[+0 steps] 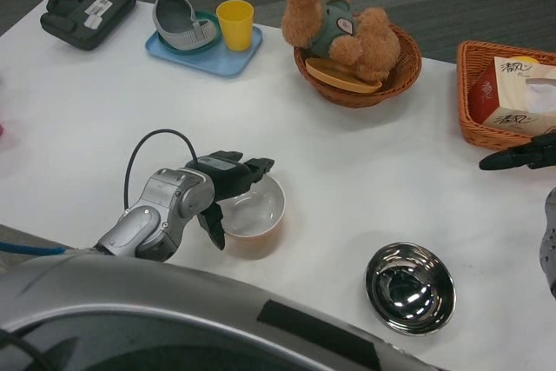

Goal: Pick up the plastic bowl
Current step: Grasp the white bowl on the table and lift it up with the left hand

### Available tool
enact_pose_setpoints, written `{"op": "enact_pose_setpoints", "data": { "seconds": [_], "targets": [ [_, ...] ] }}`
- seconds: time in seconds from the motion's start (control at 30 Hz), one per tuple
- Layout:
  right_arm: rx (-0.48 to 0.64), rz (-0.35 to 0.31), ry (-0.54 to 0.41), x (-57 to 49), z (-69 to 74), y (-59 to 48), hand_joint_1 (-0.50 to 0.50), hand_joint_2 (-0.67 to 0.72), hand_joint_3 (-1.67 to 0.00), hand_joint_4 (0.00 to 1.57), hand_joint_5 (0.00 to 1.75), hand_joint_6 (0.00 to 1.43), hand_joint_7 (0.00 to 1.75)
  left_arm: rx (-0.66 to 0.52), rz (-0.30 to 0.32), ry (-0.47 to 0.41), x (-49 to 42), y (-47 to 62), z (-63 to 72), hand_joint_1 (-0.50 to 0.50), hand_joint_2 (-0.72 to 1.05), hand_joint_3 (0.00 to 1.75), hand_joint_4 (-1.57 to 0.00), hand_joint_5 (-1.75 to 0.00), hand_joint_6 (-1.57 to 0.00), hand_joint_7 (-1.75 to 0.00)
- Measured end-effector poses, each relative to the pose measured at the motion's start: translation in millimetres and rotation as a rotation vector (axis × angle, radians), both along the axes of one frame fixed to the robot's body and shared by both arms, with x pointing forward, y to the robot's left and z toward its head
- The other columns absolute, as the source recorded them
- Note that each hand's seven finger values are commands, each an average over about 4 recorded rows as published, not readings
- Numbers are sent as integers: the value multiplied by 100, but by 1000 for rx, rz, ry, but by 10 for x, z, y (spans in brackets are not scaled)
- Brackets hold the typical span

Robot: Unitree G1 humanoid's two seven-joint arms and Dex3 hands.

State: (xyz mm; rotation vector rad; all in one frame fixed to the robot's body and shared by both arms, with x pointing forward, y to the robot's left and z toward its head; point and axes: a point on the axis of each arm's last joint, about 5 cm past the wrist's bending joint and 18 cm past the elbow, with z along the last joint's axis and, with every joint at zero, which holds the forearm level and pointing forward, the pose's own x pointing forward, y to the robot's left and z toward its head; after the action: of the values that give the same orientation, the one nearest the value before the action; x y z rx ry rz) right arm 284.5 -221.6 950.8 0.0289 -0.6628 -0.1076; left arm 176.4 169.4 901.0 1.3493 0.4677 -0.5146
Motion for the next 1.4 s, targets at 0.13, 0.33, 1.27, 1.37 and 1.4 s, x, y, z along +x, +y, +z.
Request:
{"op": "enact_pose_setpoints", "data": {
  "seconds": [0.13,0.33,1.27,1.37,1.4],
  "targets": [
    [9,-3,0,-4,-4,-6,-46,72,0,0,0,0,0,4,-4,17,35,-15,2,-50,52,0,0,0,0,0],
    [14,-4,-5,-15,-12,-12,-46,72,0,0,0,0,0,2,-12,26,46,-28,-3,-50,60,0,0,0,0,0],
    [16,0,-7,-41,-27,-13,-46,72,0,0,0,0,0,-8,-22,60,35,-26,-23,-50,-17,0,0,0,0,0],
    [16,0,-7,-41,-27,-13,-46,72,0,0,0,0,0,8,-19,70,23,-5,-29,-50,-19,0,0,0,0,0],
    [16,0,-7,-41,-27,-13,-46,72,0,0,0,0,0,12,-20,71,22,-3,-27,-50,-19,0,0,0,0,0]
  ]
}}
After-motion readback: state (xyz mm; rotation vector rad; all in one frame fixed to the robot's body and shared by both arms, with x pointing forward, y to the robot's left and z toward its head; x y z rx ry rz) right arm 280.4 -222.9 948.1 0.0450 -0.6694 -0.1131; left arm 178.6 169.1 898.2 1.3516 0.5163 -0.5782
